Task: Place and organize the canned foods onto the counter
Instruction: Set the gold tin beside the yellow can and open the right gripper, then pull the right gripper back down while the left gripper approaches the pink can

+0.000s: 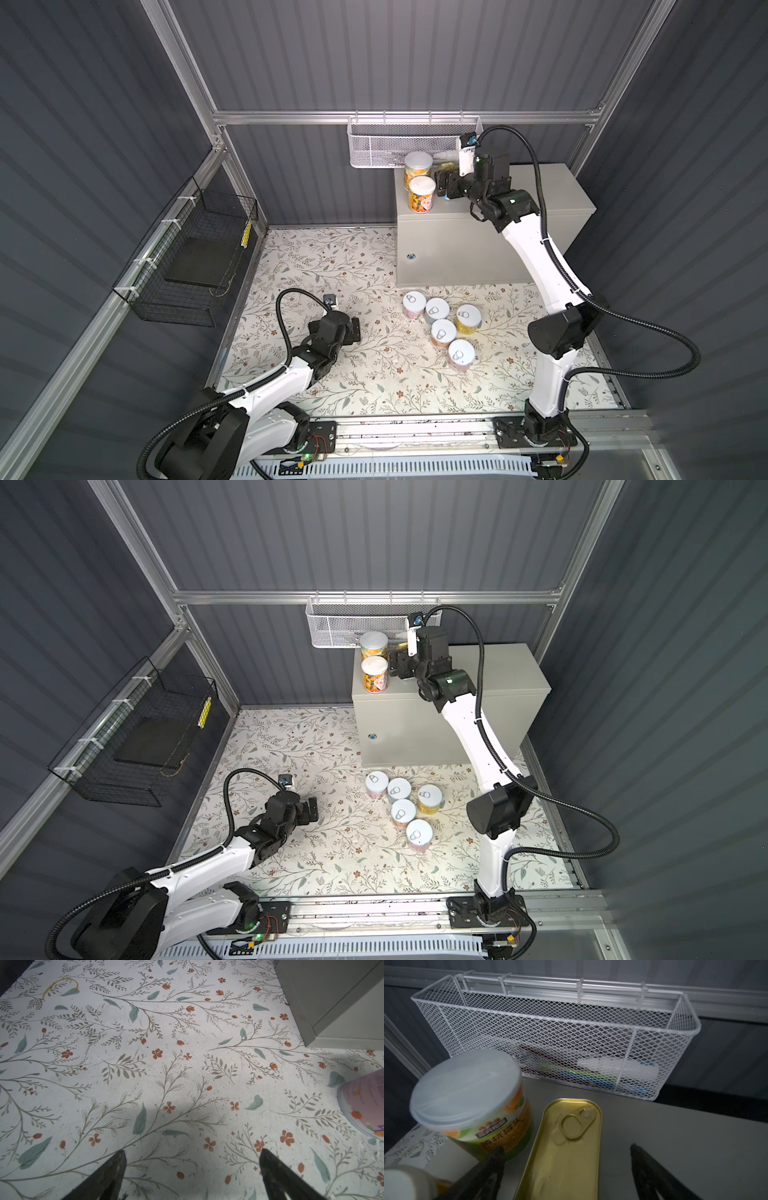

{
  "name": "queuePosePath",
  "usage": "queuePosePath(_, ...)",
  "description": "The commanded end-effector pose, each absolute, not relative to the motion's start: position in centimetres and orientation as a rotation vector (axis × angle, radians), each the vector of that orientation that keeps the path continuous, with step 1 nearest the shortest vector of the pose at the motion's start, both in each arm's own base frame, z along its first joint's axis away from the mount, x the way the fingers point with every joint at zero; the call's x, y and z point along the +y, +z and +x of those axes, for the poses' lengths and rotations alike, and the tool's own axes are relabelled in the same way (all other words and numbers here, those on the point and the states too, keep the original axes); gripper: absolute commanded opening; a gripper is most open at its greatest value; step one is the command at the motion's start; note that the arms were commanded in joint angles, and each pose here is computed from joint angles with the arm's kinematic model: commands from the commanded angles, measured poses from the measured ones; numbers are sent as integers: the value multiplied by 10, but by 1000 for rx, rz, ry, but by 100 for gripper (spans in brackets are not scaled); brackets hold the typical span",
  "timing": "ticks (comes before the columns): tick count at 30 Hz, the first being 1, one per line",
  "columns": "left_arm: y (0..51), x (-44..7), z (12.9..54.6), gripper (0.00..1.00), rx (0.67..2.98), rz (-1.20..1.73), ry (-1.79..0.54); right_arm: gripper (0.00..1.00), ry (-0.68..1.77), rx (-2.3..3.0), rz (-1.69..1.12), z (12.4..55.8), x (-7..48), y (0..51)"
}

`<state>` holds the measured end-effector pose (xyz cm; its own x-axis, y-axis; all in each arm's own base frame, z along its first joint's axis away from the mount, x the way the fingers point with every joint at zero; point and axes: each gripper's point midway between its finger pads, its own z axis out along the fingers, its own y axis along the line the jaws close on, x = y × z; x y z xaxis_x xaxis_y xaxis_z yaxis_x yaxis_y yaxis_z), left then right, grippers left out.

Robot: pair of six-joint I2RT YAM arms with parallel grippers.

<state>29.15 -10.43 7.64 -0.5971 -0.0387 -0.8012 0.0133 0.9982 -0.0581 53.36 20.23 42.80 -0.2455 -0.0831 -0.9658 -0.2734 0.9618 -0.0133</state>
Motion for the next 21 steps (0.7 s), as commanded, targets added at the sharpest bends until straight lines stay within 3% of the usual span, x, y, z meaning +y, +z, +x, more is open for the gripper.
queuePosePath(1, 86, -109, 300, 100, 2185, -31, -94, 99, 149, 1766, -239, 524, 190, 448)
queuePosePath(14, 82, -111, 301, 100, 2194, -11, -91, 99, 210, 1698, -61, 432, 141, 486)
queuePosePath(21, 79, -112, 304, 100, 2195, -3, -81, 99, 288, 1948, -58, 369, 133, 425)
